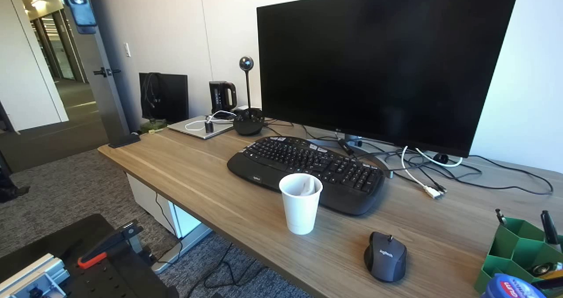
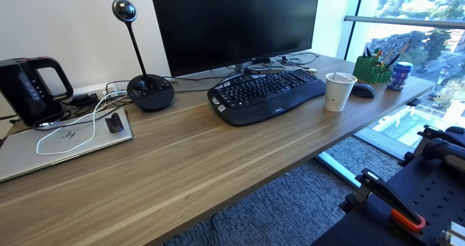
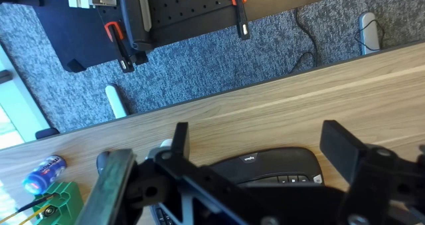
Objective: Pick the cup and slightly move it to the left on the desk
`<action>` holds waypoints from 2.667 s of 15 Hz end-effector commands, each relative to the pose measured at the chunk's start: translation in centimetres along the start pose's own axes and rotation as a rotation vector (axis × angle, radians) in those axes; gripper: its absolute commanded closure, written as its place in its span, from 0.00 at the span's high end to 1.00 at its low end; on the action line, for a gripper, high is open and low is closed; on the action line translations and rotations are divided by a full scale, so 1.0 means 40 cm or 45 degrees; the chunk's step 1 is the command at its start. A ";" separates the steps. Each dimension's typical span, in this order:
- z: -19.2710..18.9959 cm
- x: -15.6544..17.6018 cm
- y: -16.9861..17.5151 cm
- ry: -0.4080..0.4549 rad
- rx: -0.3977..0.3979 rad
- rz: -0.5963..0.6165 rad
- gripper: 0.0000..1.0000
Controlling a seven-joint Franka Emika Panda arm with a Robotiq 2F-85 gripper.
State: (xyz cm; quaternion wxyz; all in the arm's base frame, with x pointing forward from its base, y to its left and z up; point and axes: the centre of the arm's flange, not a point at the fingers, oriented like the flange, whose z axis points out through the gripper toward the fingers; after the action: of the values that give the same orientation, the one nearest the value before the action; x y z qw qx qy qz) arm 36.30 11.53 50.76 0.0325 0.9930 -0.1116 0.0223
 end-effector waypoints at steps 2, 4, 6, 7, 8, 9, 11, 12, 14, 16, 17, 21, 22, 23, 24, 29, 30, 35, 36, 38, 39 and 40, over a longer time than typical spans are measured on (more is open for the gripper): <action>-0.006 0.050 0.034 0.012 0.008 0.051 1.00; -0.007 0.058 0.041 0.015 0.033 0.034 1.00; -0.012 0.057 0.042 0.003 0.106 -0.036 1.00; -0.018 0.056 0.041 -0.019 0.169 -0.074 1.00; -0.020 0.055 0.040 -0.026 0.214 -0.108 1.00; -0.023 0.055 0.040 -0.043 0.253 -0.137 1.00; -0.023 0.050 0.038 -0.064 0.282 -0.217 1.00; -0.021 0.044 0.035 -0.061 0.263 -0.273 1.00; -0.024 0.037 0.030 -0.050 0.243 -0.349 1.00; -0.028 0.028 0.027 -0.068 0.188 -0.421 1.00; -0.029 0.021 0.026 -0.070 0.165 -0.460 1.00; -0.039 0.002 0.017 -0.042 0.005 -0.544 1.00; -0.041 0.001 0.015 -0.012 -0.029 -0.546 1.00; -0.043 0.001 0.014 0.006 -0.045 -0.547 1.00; -0.044 0.002 0.013 0.022 -0.062 -0.540 1.00; -0.043 0.009 0.003 0.052 -0.047 -0.444 1.00; -0.048 0.010 -0.004 0.037 -0.020 -0.375 1.00; -0.034 0.008 0.010 0.021 -0.037 -0.398 1.00; -0.035 0.008 0.010 0.021 -0.036 -0.397 1.00; -0.035 0.008 0.010 0.021 -0.036 -0.395 1.00; -0.035 0.008 0.010 0.021 -0.036 -0.395 1.00; -0.035 0.008 0.010 0.021 -0.036 -0.394 1.00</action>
State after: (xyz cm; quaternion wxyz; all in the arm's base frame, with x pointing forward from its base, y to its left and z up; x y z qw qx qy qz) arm 36.47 11.17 52.19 0.0505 0.9975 0.0429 0.0237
